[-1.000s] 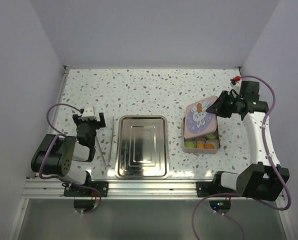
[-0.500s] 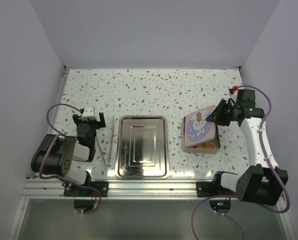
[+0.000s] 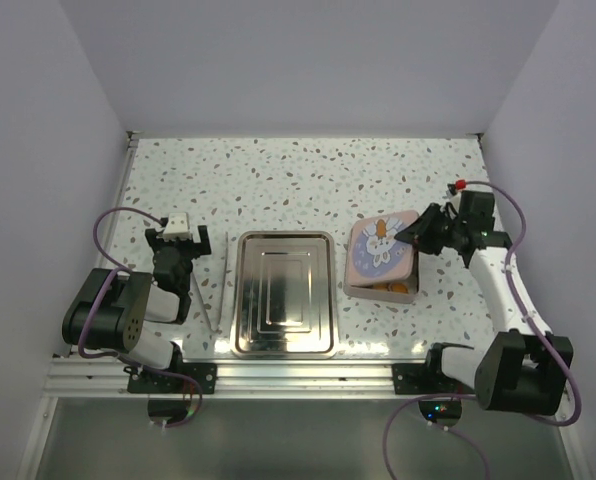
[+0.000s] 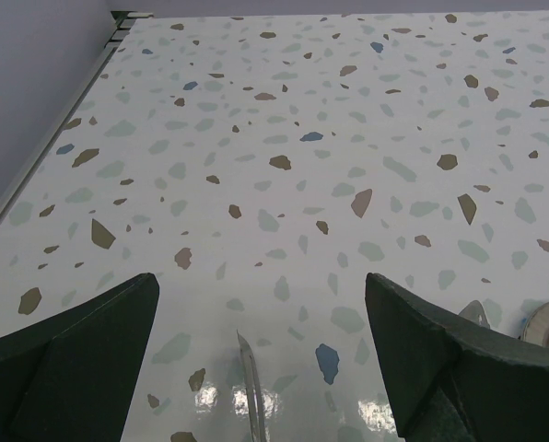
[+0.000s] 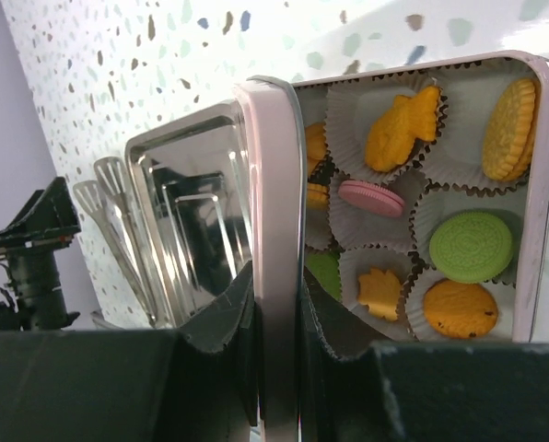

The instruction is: Pack the cookies

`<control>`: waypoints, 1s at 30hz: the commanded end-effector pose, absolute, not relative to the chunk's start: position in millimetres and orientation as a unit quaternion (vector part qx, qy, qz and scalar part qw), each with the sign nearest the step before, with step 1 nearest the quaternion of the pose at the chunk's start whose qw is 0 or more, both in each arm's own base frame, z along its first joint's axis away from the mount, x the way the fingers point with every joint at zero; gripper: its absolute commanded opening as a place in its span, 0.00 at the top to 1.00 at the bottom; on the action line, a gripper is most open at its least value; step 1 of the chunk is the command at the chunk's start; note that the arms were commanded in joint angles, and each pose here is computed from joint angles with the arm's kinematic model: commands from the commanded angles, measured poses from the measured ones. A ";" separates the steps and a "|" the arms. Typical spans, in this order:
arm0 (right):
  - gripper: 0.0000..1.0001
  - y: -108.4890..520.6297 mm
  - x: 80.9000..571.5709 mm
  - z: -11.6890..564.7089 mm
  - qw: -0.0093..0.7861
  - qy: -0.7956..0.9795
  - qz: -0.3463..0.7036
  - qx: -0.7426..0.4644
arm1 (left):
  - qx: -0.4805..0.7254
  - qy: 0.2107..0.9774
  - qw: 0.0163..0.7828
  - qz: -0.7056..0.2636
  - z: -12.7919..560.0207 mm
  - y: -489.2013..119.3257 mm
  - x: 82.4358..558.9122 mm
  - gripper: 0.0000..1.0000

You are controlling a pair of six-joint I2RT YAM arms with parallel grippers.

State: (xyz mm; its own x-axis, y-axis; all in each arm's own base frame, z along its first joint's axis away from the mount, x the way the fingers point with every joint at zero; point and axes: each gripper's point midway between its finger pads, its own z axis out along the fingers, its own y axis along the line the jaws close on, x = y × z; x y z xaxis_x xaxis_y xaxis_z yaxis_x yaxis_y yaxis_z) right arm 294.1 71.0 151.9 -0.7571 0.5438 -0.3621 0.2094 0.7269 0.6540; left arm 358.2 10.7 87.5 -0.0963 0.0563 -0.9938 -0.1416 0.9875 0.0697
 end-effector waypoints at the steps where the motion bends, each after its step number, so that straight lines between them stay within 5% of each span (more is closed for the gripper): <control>1: 1.00 95.7 302.0 147.5 0.269 0.879 0.329 0.216 | -0.041 0.697 0.711 0.079 115.4 15.5 363.3 0.00; 5: 1.00 132.1 311.7 147.7 0.257 0.887 0.336 0.185 | -0.041 0.697 0.712 0.079 115.9 15.5 363.3 0.00; 30: 1.00 99.2 312.0 148.5 0.260 0.868 0.368 0.210 | -0.041 0.697 0.711 0.079 115.4 15.5 362.9 0.00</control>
State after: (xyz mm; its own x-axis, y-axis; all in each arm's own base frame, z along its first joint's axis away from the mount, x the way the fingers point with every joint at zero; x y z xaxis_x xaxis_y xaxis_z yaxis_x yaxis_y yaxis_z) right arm 320.5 92.0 149.8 -0.7515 0.5841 -0.3067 0.2108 0.6532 0.7273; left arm 358.2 10.7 87.5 -0.0963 0.0563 -0.9938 -0.1416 0.9875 0.0697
